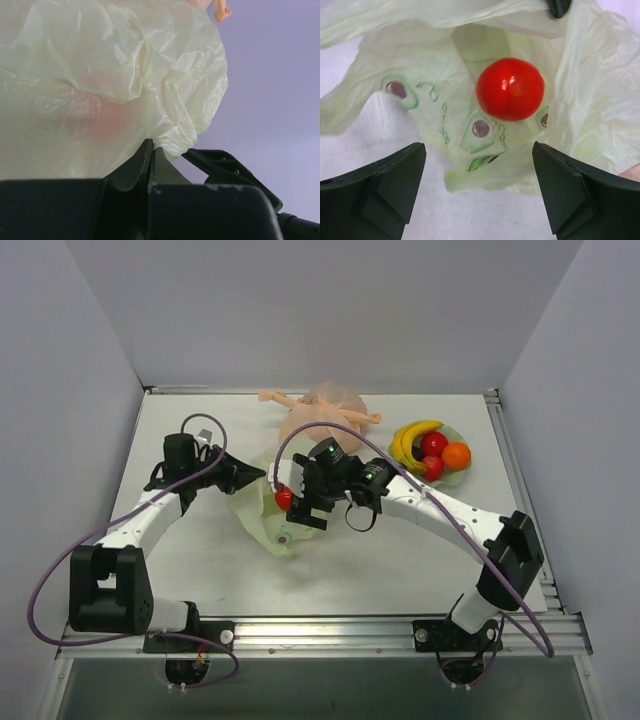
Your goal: Place the fake fruits into the plastic bag and tie a complex knot
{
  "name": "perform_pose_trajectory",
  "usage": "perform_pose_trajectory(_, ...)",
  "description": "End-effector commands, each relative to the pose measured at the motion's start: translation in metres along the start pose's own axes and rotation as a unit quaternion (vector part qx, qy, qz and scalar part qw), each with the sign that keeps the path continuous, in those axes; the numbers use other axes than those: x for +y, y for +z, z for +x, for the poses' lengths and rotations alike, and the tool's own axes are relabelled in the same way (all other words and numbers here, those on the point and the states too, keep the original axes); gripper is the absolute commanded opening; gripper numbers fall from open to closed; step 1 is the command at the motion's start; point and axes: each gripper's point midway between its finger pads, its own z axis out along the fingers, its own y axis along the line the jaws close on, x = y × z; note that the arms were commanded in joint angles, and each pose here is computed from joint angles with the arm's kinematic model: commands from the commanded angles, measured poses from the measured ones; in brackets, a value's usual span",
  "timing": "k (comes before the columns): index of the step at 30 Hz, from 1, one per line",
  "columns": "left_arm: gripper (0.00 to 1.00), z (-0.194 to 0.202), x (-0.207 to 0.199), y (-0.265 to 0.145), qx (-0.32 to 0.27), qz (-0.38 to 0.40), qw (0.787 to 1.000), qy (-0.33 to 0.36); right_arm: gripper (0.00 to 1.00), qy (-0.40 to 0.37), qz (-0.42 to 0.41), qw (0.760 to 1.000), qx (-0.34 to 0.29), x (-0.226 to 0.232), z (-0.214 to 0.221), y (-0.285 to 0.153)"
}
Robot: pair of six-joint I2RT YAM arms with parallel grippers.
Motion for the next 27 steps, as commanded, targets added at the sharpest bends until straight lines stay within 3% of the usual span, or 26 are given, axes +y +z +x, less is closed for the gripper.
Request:
perform_pose_trajectory(1, 0.0, -0.009, -0.023, -0.003, -0.008, 0.034, 0.999, 0.023, 0.91, -0.123, -0.113, 0.986, 0.021, 0.045, 0.019, -0.03)
perform_pose_trajectory(5, 0.0, -0.01, -0.028, -0.003, -0.01, 0.045, 0.998, 0.032, 0.86, -0.177, -0.141, 0.973, 0.051, 0.064, 0.046, -0.021)
perform_pose_trajectory(10, 0.0, -0.008, -0.027, -0.002, -0.004, 0.049, 0.998, 0.029, 0.82, -0.237, -0.069, 0.967, 0.065, 0.052, 0.053, 0.014)
perform_pose_trajectory(15, 0.0, -0.009, -0.025, 0.0, -0.004, 0.049, 0.998, 0.029, 0.84, -0.262, 0.024, 0.964, 0.032, 0.034, 0.038, 0.047)
perform_pose_trajectory(16, 0.0, -0.009, -0.023, 0.0, -0.003, 0.048, 0.998, 0.027, 0.84, -0.272, 0.037, 0.96, 0.054, 0.036, 0.059, 0.056)
perform_pose_trajectory(17, 0.0, -0.009, -0.023, 0.001, -0.003, 0.049, 0.998, 0.026, 0.85, -0.284, 0.07, 0.956, 0.028, 0.029, 0.047, 0.062)
perform_pose_trajectory(20, 0.0, -0.009, -0.022, 0.002, -0.002, 0.052, 0.998, 0.025, 0.82, -0.289, 0.084, 0.953, 0.029, 0.024, 0.06, 0.076)
perform_pose_trajectory(22, 0.0, -0.009, -0.025, 0.0, -0.003, 0.055, 0.998, 0.028, 0.7, -0.281, 0.095, 0.954, 0.03, 0.013, 0.063, 0.08)
perform_pose_trajectory(23, 0.0, -0.01, -0.025, 0.0, -0.002, 0.055, 0.998, 0.031, 0.47, -0.279, 0.105, 0.954, 0.028, 0.007, 0.062, 0.079)
perform_pose_trajectory(25, 0.0, -0.01, -0.026, -0.002, -0.003, 0.054, 0.998, 0.035, 0.21, -0.281, 0.114, 0.952, 0.034, -0.002, 0.06, 0.071)
perform_pose_trajectory(26, 0.0, -0.012, -0.03, -0.004, -0.005, 0.056, 0.997, 0.051, 0.0, -0.28, 0.118, 0.951, 0.05, -0.004, 0.064, 0.064)
perform_pose_trajectory(27, 0.0, -0.011, -0.03, -0.005, -0.006, 0.051, 0.997, 0.055, 0.0, -0.28, 0.126, 0.951, 0.043, -0.008, 0.053, 0.048)
